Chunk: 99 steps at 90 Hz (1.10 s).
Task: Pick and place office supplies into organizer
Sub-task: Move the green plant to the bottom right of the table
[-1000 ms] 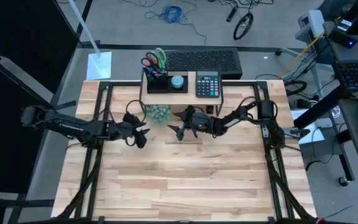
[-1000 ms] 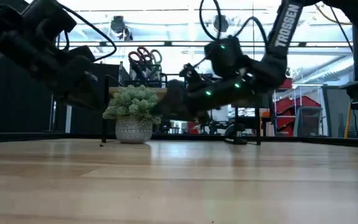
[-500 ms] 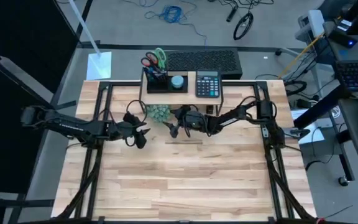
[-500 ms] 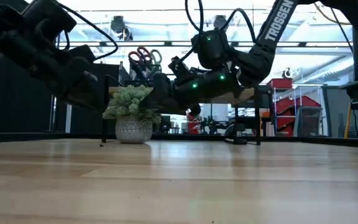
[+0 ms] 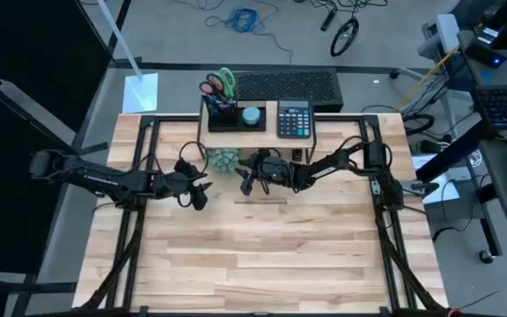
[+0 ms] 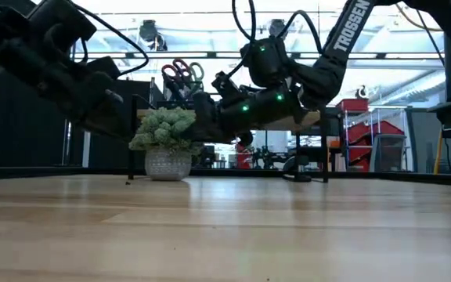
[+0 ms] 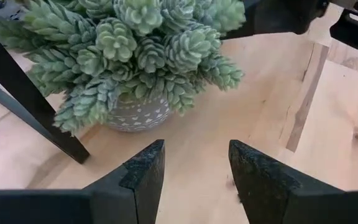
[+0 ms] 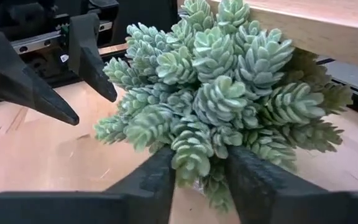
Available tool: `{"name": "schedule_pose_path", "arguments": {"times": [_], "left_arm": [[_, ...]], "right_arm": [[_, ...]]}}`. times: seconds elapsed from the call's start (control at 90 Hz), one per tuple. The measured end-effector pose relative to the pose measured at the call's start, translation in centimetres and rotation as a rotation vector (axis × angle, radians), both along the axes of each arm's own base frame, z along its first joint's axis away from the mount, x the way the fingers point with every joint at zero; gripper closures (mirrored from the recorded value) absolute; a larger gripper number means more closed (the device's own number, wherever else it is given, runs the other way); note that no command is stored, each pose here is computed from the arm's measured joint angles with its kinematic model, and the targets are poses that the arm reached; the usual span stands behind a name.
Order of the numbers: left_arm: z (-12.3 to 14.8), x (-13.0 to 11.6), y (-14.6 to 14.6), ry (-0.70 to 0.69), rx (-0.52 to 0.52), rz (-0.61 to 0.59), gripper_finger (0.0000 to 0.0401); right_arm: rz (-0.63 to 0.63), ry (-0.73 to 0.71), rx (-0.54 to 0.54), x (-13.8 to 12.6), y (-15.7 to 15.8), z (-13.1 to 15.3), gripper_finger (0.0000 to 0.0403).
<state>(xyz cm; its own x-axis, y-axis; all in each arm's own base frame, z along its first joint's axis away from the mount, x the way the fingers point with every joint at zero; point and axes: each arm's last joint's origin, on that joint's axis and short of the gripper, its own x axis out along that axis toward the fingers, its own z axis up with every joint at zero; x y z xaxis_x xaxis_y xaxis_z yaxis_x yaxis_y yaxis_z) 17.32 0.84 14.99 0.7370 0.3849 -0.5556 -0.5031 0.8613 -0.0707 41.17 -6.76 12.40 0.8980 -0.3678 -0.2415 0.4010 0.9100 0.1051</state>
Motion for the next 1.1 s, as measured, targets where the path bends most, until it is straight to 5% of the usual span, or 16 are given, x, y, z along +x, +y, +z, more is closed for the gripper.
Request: {"name": "schedule_pose_path", "arguments": {"times": [0.278,1.1], "left_arm": [[0.0,0.0,0.0,0.0,0.001,0.0,0.0234],[0.1,0.0,0.0,-0.007,0.0,0.0,0.0234]], "right_arm": [[0.017,0.029,0.001,0.0,0.4,-0.2,0.0398],[0.11,0.065,0.047,-0.3,4.0,2.3,0.0403]]}}
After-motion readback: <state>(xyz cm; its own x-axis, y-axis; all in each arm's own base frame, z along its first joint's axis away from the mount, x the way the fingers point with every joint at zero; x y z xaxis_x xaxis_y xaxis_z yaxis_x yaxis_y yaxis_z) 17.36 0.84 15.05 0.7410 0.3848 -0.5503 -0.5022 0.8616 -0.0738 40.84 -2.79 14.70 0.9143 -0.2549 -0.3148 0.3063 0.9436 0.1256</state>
